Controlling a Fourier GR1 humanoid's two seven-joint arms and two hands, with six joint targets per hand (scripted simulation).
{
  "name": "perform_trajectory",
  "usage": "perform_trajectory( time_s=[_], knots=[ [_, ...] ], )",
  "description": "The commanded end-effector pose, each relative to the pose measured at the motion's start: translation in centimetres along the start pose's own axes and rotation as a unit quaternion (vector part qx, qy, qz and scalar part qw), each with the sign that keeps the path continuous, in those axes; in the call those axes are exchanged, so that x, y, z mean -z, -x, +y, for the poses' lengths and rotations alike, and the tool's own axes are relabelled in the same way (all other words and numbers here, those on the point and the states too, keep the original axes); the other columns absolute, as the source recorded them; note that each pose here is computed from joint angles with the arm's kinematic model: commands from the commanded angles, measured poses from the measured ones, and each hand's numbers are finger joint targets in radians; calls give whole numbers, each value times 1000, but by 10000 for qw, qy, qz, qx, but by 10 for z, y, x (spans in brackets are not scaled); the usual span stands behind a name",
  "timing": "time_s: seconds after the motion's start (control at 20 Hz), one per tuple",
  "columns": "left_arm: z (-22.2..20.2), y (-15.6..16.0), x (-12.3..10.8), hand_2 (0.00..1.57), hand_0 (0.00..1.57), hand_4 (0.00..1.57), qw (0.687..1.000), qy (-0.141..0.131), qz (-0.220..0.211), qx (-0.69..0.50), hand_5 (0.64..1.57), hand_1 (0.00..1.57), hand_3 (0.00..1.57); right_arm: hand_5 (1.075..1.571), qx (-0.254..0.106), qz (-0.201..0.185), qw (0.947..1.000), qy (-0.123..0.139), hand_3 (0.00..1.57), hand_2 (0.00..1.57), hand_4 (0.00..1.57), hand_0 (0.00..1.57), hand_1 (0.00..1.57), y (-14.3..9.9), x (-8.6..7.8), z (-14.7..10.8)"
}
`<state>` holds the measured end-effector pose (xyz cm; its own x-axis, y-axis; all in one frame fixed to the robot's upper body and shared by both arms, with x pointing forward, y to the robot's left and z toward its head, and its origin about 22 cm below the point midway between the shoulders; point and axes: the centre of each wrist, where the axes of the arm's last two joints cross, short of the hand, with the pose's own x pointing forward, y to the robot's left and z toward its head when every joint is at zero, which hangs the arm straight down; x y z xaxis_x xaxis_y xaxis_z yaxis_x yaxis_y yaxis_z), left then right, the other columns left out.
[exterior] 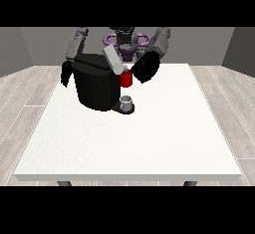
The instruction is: Insert the coffee pod into the coffee machine and close the lid
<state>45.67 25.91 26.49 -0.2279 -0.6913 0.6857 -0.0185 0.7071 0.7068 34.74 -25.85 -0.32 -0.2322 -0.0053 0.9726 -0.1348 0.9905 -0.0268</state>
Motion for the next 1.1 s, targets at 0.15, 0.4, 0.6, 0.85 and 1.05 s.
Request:
perform_trajectory(
  time_s=[0.15, 0.4, 0.6, 0.85, 1.05],
  knots=[
    [-36, 0, 1, 350, 0, 0, 9973, 216, -409, -573, 1571, 0, 355, 1571, 234, 173, 9991, 316, 0, 0, 349, 0, 0, 19, -12, -9],
    [-106, 43, -22, 0, 0, 0, 9829, 825, -588, -1535, 1571, 0, 0, 1571, 309, 569, 9943, 848, 0, 0, 245, 0, 0, 40, -56, -52],
    [-159, 102, -63, 0, 0, 0, 9684, 985, -173, -2287, 1571, 0, 0, 1571, 435, 919, 9902, 961, 0, 0, 278, 0, 0, 62, -92, -38],
    [-200, 163, -128, 0, 0, 144, 9388, 1080, 56, -3270, 1571, 0, 0, 1571, 391, 1399, 9853, 902, 0, 0, 168, 0, 0, 86, -156, -31],
    [-231, 211, -198, 0, 0, 355, 9240, 1070, 853, -3572, 1571, 0, 0, 1571, 345, 1667, 9841, 503, 0, 0, 0, 0, 0, 85, -169, 4]
  ],
)
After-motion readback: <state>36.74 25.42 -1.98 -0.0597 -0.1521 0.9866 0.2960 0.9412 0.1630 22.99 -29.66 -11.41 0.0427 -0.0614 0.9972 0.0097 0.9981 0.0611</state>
